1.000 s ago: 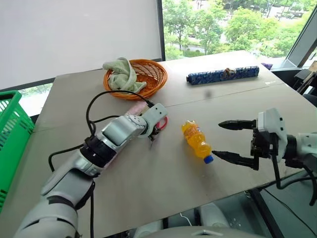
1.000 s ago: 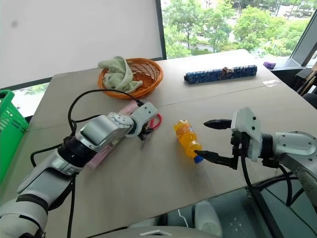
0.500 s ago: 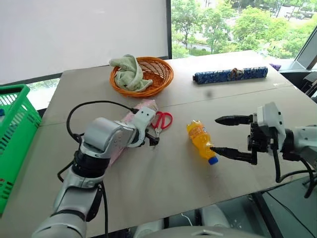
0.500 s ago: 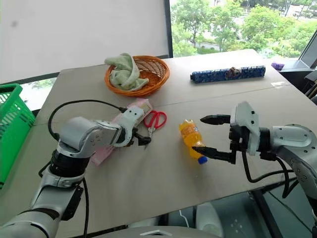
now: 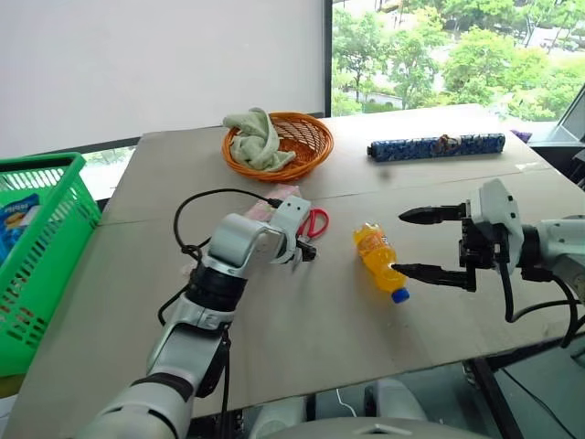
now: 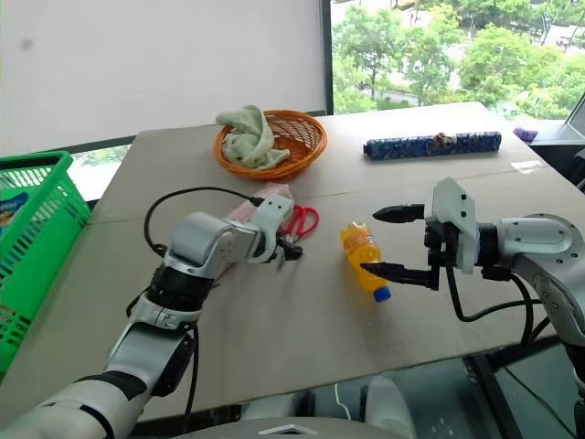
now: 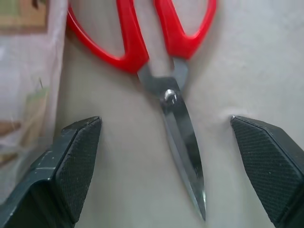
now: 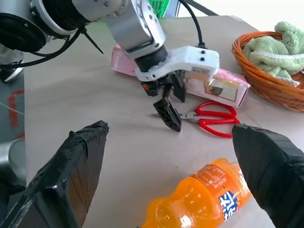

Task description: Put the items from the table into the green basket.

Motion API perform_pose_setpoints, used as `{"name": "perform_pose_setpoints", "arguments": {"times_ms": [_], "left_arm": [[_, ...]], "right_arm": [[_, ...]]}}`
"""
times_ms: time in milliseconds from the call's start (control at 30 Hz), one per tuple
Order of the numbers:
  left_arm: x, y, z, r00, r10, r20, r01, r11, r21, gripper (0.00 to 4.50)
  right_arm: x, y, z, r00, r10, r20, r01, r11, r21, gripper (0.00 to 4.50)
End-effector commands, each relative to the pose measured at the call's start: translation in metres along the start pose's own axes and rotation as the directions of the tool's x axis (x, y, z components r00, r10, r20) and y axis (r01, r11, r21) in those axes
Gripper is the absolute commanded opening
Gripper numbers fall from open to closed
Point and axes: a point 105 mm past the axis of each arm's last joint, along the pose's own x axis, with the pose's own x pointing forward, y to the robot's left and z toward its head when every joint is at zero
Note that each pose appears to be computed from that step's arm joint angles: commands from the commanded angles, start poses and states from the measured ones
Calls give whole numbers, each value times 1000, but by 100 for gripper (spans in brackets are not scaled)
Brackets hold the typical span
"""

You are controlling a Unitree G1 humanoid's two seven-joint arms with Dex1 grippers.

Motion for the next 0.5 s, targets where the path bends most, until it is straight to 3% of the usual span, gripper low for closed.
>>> {"name": "perform_pose_setpoints", "arguments": {"times_ms": [33, 167, 300, 500], "left_arm": [[14, 5, -2, 997, 71, -13, -71, 997, 11, 361], [19, -4, -4, 1000, 26, 11, -26, 1000, -10, 181], [6, -10, -2, 993, -63, 102, 64, 998, -9, 3], [-30, -4, -36, 954, -224, 200, 206, 973, 108, 1]], "right_arm": [[-3, -1, 4, 1000, -30, -4, 30, 999, -26, 450], [-9, -4, -10, 995, -61, -77, 60, 998, -17, 450], [-9, -5, -10, 995, -72, -74, 71, 997, -17, 450], [-7, -5, -10, 995, -76, -63, 75, 997, -16, 450]]}}
